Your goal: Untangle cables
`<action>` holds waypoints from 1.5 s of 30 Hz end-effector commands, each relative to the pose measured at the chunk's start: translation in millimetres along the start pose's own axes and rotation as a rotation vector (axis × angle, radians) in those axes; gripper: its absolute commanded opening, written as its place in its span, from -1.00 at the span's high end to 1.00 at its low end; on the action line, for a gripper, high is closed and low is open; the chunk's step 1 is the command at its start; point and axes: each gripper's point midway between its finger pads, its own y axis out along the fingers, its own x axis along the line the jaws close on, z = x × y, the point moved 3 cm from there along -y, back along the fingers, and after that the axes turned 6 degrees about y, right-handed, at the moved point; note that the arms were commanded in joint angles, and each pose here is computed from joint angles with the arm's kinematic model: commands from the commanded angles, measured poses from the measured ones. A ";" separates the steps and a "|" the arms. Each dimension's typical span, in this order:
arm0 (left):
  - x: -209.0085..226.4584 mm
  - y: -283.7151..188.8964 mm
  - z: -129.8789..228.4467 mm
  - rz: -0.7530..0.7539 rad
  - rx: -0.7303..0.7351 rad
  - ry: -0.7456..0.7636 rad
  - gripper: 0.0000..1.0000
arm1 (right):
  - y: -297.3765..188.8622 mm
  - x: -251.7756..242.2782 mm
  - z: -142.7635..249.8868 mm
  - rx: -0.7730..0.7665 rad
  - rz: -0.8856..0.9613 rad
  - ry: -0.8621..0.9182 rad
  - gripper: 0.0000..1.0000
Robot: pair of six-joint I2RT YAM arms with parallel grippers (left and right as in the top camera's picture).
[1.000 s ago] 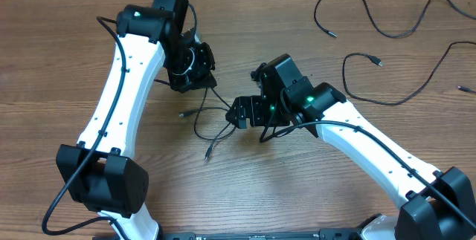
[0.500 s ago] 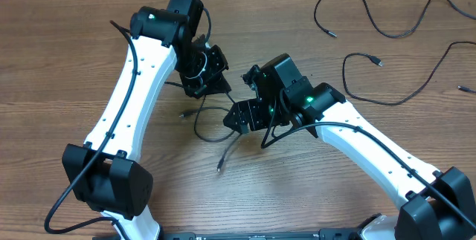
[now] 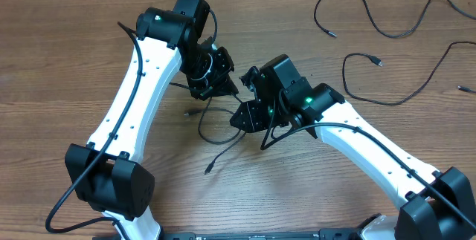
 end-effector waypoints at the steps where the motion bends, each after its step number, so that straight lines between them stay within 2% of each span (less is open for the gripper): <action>1: 7.6 3.5 -3.8 -0.052 -0.020 -0.019 0.88 | -0.1 -0.4 -2.6 -0.007 0.004 0.001 0.63; 3: 9.7 3.3 -5.5 -0.066 -0.031 -0.019 0.85 | -0.1 -0.6 -2.3 -0.006 0.006 0.002 0.74; 5: 12.0 3.0 -7.3 -0.082 -0.044 -0.019 0.73 | -0.1 -0.6 -2.3 -0.006 0.006 0.002 0.80; 10: 18.9 2.1 -12.1 -0.132 -0.079 -0.015 -0.09 | -0.4 -8.3 -5.4 -0.031 0.058 0.070 0.86; 13: 21.2 1.7 -13.7 -0.148 -0.089 0.004 -0.42 | -1.3 -17.9 -7.8 -0.060 0.120 0.139 0.91; 17: 25.3 0.6 -16.6 -0.178 -0.110 0.009 -0.96 | -3.6 -30.7 -9.8 -0.101 0.201 0.245 0.93; 26: 35.7 -2.5 -23.1 -0.252 -0.159 0.007 -0.99 | -18.1 -71.7 -1.7 -0.207 0.453 0.539 0.92; 30: 45.7 -5.3 -24.6 -0.328 -0.186 0.005 -0.99 | -19.7 -74.9 0.2 -0.216 0.473 0.576 0.93; 35: 56.4 -8.2 -23.4 -0.453 -0.195 0.130 -1.00 | -20.5 -76.3 -0.4 -0.226 0.482 0.582 0.93; 40: 71.8 -17.4 -26.1 -0.611 -0.248 0.147 -0.99 | -25.8 -85.2 1.0 -0.266 0.524 0.679 0.90; 45: 82.3 -17.3 -34.1 -0.674 -0.286 0.142 -0.87 | -30.7 -93.1 1.1 -0.264 0.536 0.707 0.82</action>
